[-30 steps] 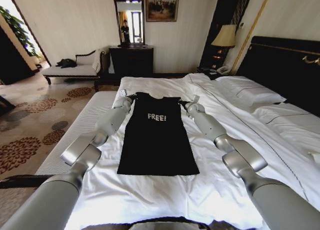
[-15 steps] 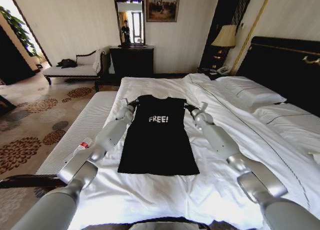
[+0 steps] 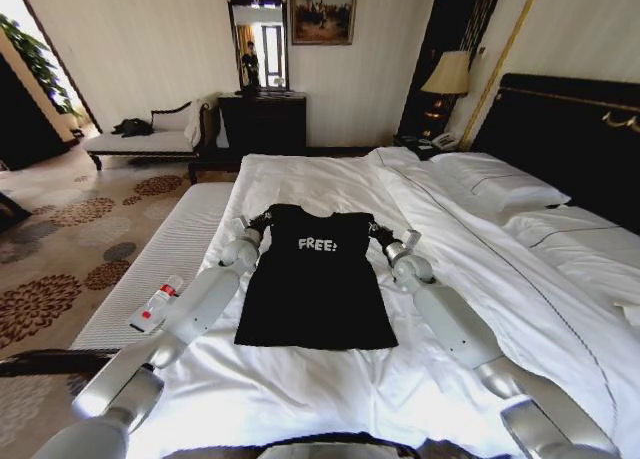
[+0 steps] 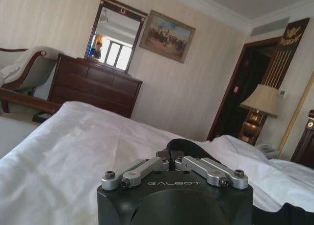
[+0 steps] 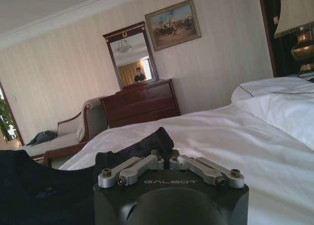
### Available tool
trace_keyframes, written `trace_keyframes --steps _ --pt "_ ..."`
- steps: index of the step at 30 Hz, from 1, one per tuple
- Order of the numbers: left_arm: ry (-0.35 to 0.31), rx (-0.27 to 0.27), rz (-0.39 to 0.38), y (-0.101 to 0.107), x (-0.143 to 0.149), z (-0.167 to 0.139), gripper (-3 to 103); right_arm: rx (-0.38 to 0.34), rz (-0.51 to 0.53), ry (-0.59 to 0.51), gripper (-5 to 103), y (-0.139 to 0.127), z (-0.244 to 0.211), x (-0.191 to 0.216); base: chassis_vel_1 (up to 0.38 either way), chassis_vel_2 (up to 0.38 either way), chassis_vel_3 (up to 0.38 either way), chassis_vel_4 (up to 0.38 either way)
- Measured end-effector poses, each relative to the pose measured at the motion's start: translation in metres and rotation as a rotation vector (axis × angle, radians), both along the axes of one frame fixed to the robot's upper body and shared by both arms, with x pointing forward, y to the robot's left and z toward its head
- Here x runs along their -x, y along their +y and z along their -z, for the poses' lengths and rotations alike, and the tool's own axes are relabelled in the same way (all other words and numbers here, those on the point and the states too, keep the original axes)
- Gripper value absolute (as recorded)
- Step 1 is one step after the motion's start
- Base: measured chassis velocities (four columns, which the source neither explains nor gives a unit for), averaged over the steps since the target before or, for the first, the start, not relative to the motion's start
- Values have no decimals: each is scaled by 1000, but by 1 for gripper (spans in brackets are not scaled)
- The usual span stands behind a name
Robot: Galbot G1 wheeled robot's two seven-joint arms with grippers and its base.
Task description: Fold the clothes on the bed.
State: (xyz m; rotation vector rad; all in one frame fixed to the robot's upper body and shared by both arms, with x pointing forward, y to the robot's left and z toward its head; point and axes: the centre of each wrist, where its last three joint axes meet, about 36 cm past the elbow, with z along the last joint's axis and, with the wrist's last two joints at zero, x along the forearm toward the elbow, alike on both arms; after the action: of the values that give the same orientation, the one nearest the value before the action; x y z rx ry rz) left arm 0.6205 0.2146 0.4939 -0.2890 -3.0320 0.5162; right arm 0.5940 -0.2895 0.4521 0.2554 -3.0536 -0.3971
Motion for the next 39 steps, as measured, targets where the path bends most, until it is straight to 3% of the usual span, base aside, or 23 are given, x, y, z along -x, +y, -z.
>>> trace_keyframes --steps 6,14,26,32,35,39 --pt "-34 0 10 8 32 -8 0 14 -13 -27 0 3 -7 0 0 0 0 0" --pt "-31 -25 11 17 64 9 0 61 -35 -53 0 1 1 21 0 0 0 0" --pt "-26 -29 -2 12 111 29 0 94 -59 -48 0 6 27 94 0 0 0 0" --pt "-23 -28 -7 9 152 40 0 87 -78 -46 0 18 34 130 0 0 0 0" --pt "-12 -36 10 5 187 47 0 86 -92 -57 0 24 33 150 0 0 0 0" --pt "-13 -45 13 4 205 50 0 99 -92 -68 0 21 33 163 0 0 0 0"
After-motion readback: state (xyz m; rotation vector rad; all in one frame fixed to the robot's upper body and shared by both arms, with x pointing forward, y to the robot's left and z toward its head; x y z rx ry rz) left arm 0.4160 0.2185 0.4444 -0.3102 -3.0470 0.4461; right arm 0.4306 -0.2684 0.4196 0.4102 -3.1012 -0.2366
